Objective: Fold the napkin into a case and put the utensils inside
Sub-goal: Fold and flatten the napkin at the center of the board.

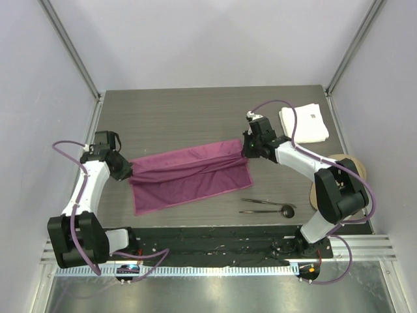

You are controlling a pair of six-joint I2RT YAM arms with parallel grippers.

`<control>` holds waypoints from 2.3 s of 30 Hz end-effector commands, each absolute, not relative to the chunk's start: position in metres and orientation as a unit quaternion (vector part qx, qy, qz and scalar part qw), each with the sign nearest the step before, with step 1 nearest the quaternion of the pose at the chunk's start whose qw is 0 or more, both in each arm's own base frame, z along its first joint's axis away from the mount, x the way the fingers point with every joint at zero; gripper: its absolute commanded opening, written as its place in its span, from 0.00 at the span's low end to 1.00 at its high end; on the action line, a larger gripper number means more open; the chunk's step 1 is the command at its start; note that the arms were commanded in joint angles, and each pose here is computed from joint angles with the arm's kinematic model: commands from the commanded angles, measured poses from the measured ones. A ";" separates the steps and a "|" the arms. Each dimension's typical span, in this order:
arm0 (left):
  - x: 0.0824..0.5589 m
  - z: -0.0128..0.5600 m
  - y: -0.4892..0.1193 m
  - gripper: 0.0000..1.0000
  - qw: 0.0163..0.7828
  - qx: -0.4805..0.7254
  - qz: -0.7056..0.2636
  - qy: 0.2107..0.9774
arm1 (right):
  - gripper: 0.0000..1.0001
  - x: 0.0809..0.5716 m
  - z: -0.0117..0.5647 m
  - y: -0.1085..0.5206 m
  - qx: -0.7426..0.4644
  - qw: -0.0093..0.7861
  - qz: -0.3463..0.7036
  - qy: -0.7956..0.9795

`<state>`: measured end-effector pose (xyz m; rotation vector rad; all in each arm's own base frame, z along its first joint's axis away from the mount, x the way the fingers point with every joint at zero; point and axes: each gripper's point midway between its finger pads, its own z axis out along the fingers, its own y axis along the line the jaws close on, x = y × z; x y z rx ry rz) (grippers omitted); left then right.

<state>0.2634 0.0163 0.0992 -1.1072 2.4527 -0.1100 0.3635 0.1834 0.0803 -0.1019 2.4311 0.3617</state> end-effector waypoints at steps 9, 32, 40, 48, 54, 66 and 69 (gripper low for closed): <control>0.248 0.092 0.023 0.00 0.212 -0.397 -0.010 0.893 | 0.01 0.355 0.074 0.185 -0.038 0.329 0.152 0.931; 0.216 0.076 0.012 0.00 0.157 -0.436 -0.013 0.886 | 0.01 0.353 0.061 0.182 -0.037 0.319 0.142 0.936; 0.206 0.066 0.011 0.00 0.134 -0.450 -0.004 0.883 | 0.01 0.354 0.062 0.182 -0.036 0.320 0.141 0.936; 0.201 0.058 0.012 0.00 0.111 -0.452 0.011 0.885 | 0.01 0.351 0.058 0.181 -0.033 0.314 0.140 0.938; 0.201 0.054 0.013 0.00 0.102 -0.454 0.017 0.885 | 0.01 0.348 0.056 0.184 -0.029 0.307 0.149 0.939; 0.205 0.050 0.017 0.00 0.103 -0.447 0.025 0.888 | 0.01 0.335 0.057 0.182 -0.025 0.306 0.152 0.939; 0.205 0.049 0.017 0.00 0.103 -0.447 0.027 0.888 | 0.01 0.330 0.054 0.181 -0.025 0.305 0.151 0.940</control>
